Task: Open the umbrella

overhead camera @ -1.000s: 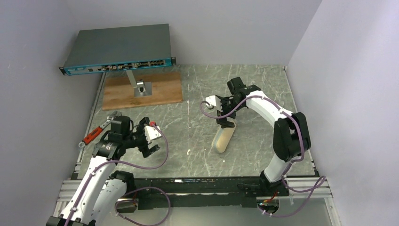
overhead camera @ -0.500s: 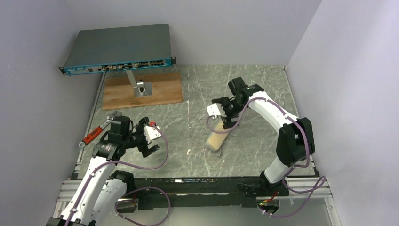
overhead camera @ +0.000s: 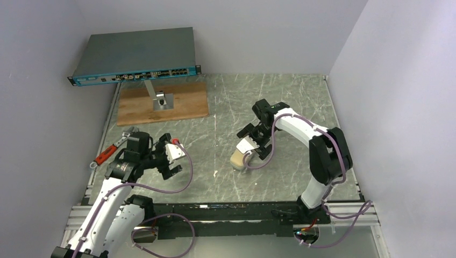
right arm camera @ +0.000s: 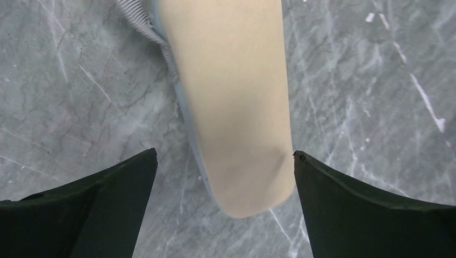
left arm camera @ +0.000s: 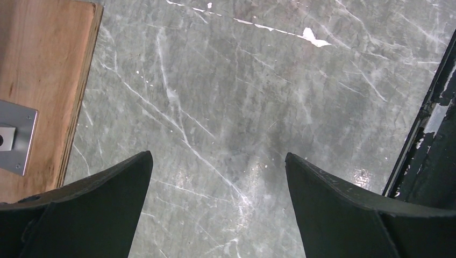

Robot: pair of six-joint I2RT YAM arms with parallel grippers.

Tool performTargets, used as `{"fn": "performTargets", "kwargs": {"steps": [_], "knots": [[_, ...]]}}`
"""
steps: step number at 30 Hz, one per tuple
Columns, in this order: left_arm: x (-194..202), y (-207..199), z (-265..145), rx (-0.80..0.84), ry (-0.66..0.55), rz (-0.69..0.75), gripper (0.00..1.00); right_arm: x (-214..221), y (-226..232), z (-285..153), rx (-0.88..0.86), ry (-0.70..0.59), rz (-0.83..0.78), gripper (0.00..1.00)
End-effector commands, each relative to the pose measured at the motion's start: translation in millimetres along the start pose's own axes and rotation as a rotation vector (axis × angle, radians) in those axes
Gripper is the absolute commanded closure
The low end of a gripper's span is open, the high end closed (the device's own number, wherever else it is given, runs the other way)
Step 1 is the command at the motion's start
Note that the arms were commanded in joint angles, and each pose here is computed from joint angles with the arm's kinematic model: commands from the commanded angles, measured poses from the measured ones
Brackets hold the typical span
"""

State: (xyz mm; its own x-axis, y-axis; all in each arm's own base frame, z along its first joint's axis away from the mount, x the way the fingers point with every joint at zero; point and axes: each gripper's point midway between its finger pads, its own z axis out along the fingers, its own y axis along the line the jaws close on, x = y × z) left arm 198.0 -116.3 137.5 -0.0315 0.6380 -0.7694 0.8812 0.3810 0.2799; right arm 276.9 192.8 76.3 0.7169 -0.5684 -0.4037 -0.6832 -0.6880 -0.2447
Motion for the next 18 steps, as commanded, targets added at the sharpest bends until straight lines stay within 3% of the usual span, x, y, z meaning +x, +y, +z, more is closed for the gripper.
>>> {"fn": "performTargets", "kwargs": {"steps": [1, 10, 15, 18], "knots": [[-14.8, 4.5, -5.6, -0.008, -0.029, 0.054, 0.00, 7.9, -1.0, 15.4, -0.035, -0.005, -0.011, 0.00], [-30.1, 13.4, 16.6, -0.013, -0.065, 0.016, 0.21, 15.3, -11.8, 27.1, 0.018, -0.075, 0.417, 0.13], [-55.0, 16.4, 41.9, -0.010, -0.140, 0.035, 0.36, 9.2, -2.9, 27.0, 0.104, -0.085, 0.650, 0.39], [-68.3, 14.1, 58.6, -0.002, -0.170, 0.065, 0.42, 7.4, -4.4, 24.8, 0.168, -0.091, 0.866, 0.45]]}}
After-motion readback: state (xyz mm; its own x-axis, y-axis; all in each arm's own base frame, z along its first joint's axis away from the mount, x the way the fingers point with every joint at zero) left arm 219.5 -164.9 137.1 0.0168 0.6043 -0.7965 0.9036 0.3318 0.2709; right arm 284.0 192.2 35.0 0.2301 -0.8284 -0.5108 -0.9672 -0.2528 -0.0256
